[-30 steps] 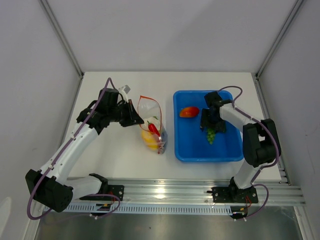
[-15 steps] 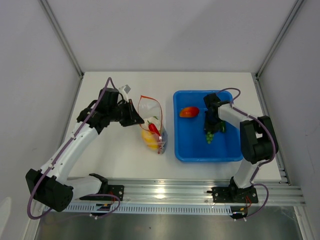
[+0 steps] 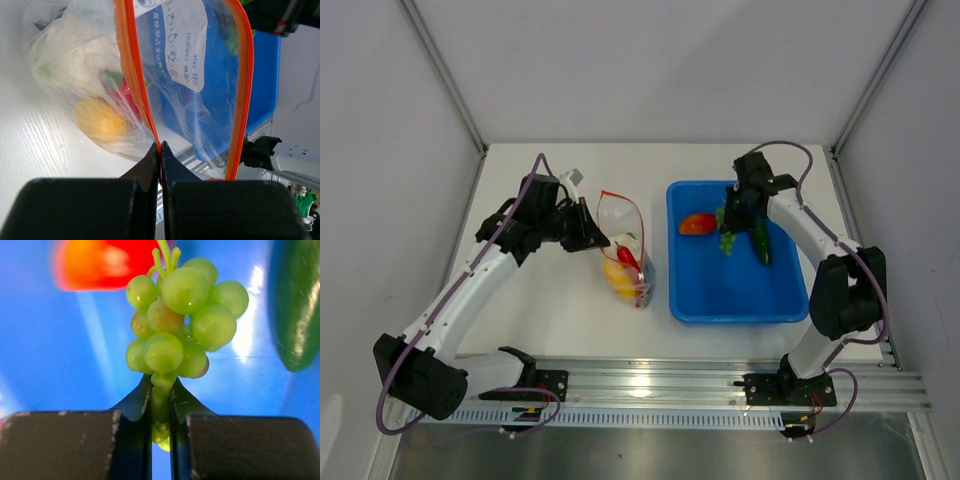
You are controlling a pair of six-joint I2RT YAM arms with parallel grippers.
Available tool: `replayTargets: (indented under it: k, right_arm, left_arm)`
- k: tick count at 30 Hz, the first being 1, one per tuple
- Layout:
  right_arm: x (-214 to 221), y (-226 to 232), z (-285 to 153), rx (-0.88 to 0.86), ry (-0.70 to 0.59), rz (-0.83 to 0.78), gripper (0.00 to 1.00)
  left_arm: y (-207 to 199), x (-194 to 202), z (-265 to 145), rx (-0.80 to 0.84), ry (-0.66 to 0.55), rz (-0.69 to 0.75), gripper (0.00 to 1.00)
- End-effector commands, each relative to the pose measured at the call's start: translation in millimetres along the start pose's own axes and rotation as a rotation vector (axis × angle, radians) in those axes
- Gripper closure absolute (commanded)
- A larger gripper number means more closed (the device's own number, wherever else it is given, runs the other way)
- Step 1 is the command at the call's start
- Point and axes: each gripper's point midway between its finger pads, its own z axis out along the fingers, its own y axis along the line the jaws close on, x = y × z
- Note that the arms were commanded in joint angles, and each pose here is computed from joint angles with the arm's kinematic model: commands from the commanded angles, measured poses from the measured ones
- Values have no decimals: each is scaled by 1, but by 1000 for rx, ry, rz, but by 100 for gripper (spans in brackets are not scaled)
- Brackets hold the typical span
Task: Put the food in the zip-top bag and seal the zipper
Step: Pick up the fake fruit from the bin, then place the fake fruit in the zipper food storage bag.
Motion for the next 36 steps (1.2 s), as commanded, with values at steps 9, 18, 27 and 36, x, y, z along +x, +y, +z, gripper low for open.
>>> replayTargets:
  k: [9, 18, 27, 36]
  right_arm:
    - [-43, 144, -183, -842, -326, -239, 100]
    - [2, 217, -248, -1321, -71, -313, 100]
    - [17, 251, -265, -1440, 224, -196, 100]
    - [25, 254, -250, -1335, 395, -42, 100]
  left_arm:
    - [-18, -20, -6, 59, -57, 29, 99]
    - [-18, -20, -6, 61, -57, 29, 99]
    - [-19, -19, -9, 64, -65, 34, 99]
    - [-24, -27, -11, 71, -83, 43, 99]
